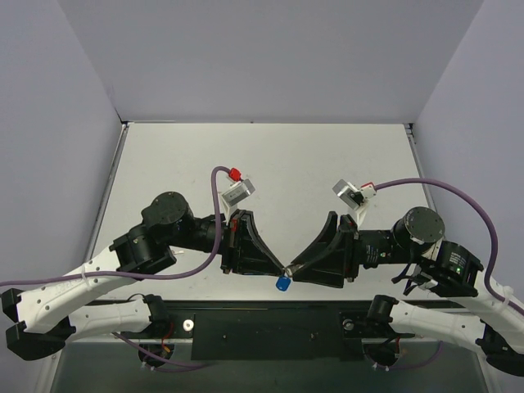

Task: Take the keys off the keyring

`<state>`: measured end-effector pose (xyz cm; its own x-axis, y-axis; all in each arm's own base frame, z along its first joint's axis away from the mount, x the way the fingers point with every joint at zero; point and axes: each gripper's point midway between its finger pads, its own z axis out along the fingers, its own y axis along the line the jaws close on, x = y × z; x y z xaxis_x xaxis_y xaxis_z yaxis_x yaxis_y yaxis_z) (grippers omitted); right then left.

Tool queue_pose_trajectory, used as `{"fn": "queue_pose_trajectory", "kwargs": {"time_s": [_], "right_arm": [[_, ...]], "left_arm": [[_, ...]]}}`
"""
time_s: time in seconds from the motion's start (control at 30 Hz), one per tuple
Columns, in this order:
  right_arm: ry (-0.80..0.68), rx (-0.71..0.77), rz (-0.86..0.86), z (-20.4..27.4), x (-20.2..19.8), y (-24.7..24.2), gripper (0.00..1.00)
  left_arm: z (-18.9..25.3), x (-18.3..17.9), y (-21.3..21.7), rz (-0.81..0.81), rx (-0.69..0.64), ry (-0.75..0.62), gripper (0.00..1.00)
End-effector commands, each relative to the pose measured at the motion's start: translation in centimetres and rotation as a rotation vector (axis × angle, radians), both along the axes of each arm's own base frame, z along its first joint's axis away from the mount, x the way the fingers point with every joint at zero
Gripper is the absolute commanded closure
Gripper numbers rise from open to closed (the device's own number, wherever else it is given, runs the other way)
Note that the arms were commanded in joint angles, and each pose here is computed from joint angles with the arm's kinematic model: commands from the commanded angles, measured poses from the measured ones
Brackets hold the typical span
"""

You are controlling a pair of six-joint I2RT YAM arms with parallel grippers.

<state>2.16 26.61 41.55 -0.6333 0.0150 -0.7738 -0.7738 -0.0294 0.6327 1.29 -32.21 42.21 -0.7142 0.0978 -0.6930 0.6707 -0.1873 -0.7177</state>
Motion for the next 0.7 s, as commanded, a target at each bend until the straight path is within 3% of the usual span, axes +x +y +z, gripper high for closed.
{"fn": "queue_pose_trajectory", "kwargs": {"time_s": [0.0, 0.17, 0.43, 0.67], "right_arm": [[-0.036, 0.052, -0.01, 1.1, 0.2, 0.1, 0.66], [-0.032, 0.059, -0.017, 1.4, 0.3, 0.1, 0.66], [-0.023, 0.12, -0.043, 3.5, 0.6, -0.1, 0.48], [-0.001, 0.141, -0.113, 4.5, 1.6, -0.3, 0.48]], "left_arm": [[2.0, -0.1, 0.3, 0.007, -0.075, -0.042, 1.0], [2.8, -0.3, 0.5, -0.001, -0.124, -0.031, 1.0], [3.5, -0.2, 0.5, 0.008, -0.197, 0.049, 1.0], [5.1, 0.4, 1.1, 0.052, -0.28, 0.148, 1.0]]}}
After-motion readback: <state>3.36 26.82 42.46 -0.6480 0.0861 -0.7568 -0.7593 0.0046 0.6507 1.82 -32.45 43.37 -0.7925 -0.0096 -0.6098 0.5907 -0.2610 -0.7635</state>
